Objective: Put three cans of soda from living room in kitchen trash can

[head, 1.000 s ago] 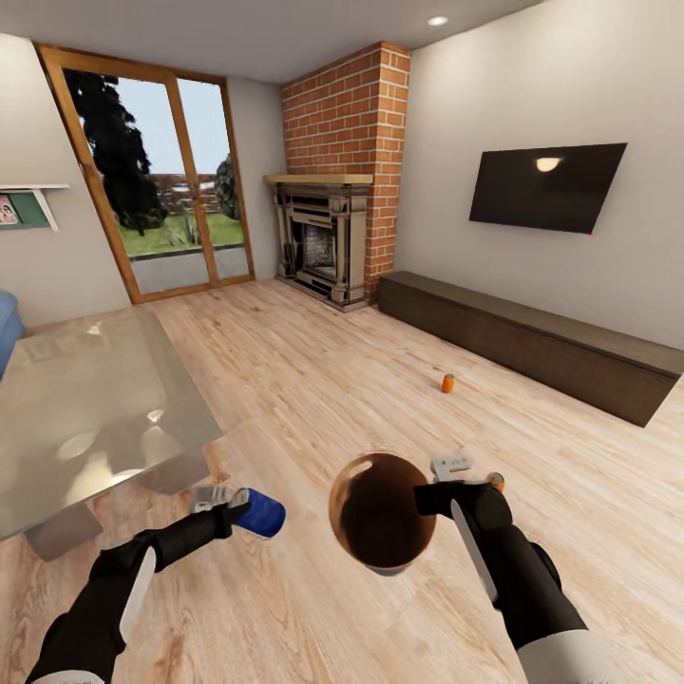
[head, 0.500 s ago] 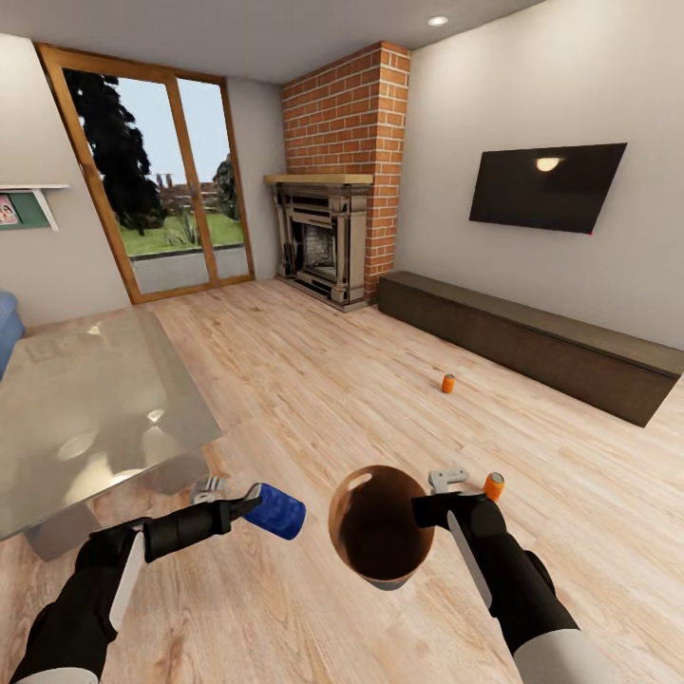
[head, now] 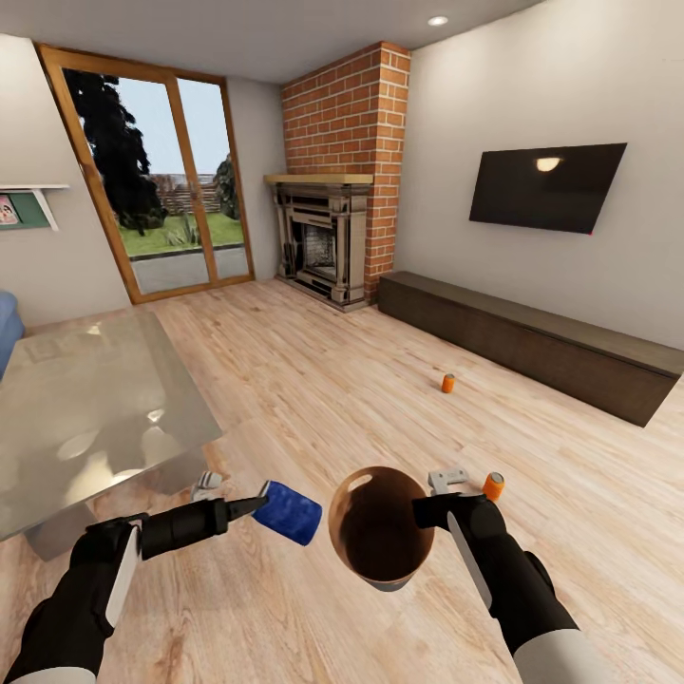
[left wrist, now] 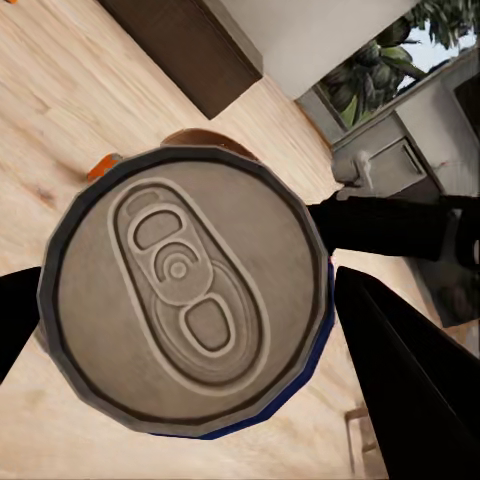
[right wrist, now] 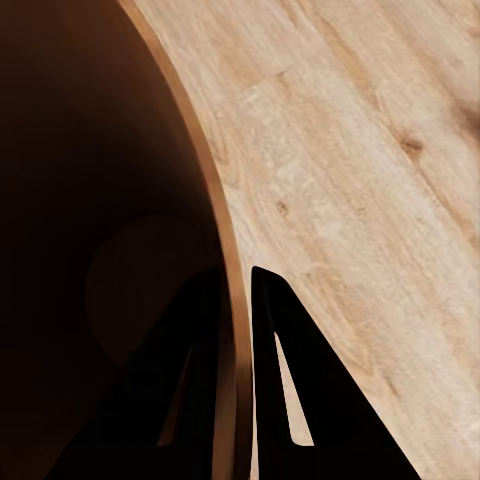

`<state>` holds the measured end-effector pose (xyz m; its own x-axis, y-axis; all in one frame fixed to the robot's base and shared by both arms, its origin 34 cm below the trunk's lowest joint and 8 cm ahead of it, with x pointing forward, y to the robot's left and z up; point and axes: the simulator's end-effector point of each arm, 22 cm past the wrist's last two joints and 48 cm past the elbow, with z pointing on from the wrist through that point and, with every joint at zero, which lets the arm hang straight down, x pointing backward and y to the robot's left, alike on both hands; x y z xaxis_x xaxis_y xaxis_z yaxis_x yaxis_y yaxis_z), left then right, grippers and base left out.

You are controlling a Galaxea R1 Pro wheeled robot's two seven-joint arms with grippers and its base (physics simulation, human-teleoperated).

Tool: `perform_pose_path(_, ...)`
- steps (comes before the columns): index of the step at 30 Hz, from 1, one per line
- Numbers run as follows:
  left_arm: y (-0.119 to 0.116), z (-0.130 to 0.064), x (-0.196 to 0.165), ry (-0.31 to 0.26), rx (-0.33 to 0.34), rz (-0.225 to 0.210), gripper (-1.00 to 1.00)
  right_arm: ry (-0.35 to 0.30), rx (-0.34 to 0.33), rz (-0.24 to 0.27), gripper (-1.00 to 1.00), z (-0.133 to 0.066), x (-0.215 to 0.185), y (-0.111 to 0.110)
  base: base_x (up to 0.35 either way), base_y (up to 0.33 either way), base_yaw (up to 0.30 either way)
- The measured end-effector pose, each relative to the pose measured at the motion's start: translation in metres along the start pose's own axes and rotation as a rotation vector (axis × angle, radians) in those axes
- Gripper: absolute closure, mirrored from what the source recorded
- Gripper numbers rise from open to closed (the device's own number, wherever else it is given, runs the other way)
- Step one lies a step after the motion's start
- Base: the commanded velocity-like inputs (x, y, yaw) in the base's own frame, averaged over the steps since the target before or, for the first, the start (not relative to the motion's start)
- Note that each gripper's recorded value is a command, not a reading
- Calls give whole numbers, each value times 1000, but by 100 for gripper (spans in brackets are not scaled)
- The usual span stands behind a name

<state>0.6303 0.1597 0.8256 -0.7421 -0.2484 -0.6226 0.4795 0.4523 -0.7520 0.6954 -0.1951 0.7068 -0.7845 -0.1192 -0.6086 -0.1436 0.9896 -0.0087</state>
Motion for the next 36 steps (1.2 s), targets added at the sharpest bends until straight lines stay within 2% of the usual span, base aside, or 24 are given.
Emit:
perform_pose_path(6,-27,-2,0,0,122,-1,100,0,0,0,100,0,0,0,0,0,0)
perform_pose_path(13,-31,-2,0,1,140,-1,100,0,0,0,100,0,0,0,0,0,0)
perform_pose_path(17,-26,-12,-4,-8,130,-7,100,0,0,1,100,0,0,0,0,0,0)
perform_pose_path(24,-28,-28,-8,-7,159,-28,100,19,2,0,100,7,10,-2,0,0,0)
perform_pose_path(36,-31,-30,-9,-6,174,-30,100,8,5,-2,100,10,10,-2,0,0,0)
